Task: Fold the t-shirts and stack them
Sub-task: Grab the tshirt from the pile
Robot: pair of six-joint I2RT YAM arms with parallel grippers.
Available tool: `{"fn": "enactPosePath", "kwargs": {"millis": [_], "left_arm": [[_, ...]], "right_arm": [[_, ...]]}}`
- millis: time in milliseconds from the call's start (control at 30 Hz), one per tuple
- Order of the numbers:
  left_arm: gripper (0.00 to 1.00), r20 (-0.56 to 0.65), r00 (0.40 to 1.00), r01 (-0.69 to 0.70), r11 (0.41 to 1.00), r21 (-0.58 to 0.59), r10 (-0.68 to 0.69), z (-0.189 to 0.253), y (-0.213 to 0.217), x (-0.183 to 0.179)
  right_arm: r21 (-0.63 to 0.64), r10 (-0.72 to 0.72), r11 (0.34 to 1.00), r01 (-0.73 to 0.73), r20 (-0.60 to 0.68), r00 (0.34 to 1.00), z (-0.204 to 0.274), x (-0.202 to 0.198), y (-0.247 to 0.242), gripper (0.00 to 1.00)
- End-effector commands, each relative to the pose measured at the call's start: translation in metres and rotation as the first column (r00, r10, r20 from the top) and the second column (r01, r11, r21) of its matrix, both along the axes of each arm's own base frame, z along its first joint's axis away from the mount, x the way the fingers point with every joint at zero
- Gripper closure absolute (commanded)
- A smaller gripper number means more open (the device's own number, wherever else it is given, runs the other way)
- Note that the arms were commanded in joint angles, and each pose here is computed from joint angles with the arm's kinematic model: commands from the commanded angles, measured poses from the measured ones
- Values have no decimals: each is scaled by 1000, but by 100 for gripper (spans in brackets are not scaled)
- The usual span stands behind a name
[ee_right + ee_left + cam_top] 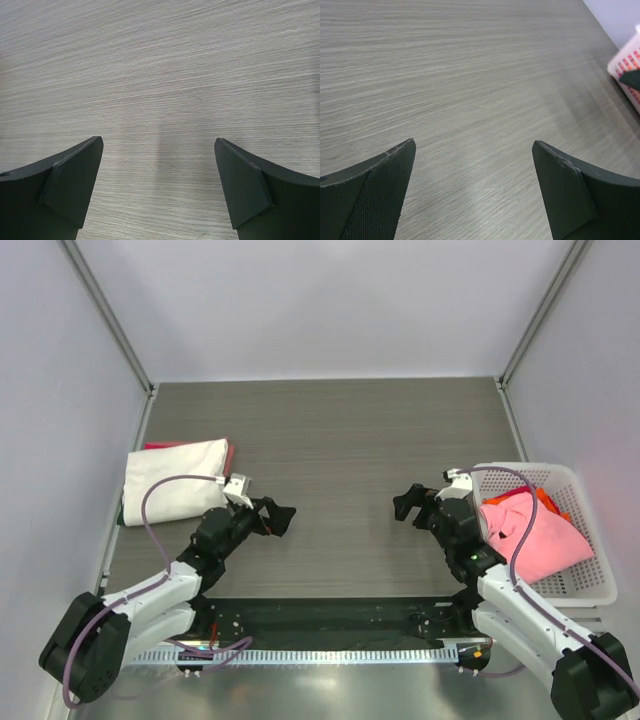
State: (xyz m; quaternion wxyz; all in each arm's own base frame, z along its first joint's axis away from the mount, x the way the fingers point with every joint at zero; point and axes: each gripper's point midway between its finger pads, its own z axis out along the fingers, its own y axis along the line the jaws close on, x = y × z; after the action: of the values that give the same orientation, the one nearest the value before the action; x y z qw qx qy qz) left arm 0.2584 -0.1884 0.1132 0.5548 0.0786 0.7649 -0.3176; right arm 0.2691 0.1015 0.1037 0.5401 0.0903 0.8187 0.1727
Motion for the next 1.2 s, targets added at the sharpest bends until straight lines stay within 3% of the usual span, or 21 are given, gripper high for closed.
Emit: {"fn": "enactPosePath", "kwargs": {"millis": [0,167,267,400,567,633,733,767,800,833,867,900,1100,1167], "left_arm": [[0,13,988,-153,988,-24,153,13,19,17],[0,-95,962,-257,967,0,255,-2,34,18],[0,-170,907,-388,921,27,386,-15,52,23],[0,-155,945,-288,958,16,287,-5,34,22],[0,-141,951,-278,960,-7,275,0,32,21],[1,-134,954,-274,962,-17,269,3,32,20],[0,-128,960,-255,967,-28,249,7,29,18],[0,-133,961,-249,968,-24,244,6,29,16],[0,-134,962,-244,969,-27,238,7,28,16],[1,-131,963,-243,970,-28,238,10,28,16],[1,-147,959,-245,969,-12,241,6,29,14],[1,-145,957,-256,967,-8,252,8,31,15],[0,-142,954,-269,963,-8,266,10,35,14],[1,-142,954,-268,963,-9,264,9,34,14]], "right_arm": [[27,-55,998,53,72,996,20,7,-7,0],[31,-97,995,95,68,993,23,6,-14,0],[41,-106,994,103,72,992,25,4,-15,0],[129,-236,966,224,82,968,42,5,-30,0],[230,-325,930,286,158,932,107,-7,-48,0],[242,-407,895,374,105,907,111,-17,-64,4],[101,-596,800,592,23,802,116,-32,-106,14],[90,-660,750,656,30,751,135,-33,-118,14],[-60,-686,727,684,-26,727,117,-38,-125,13],[-122,-707,704,699,-39,706,116,-38,-129,12],[-100,-741,670,735,-40,670,130,-37,-133,13],[-203,-774,627,752,-48,632,122,-45,-144,14],[-207,-789,611,764,-74,611,122,-41,-152,15],[-230,-817,573,786,-90,569,116,-38,-163,14]]}}
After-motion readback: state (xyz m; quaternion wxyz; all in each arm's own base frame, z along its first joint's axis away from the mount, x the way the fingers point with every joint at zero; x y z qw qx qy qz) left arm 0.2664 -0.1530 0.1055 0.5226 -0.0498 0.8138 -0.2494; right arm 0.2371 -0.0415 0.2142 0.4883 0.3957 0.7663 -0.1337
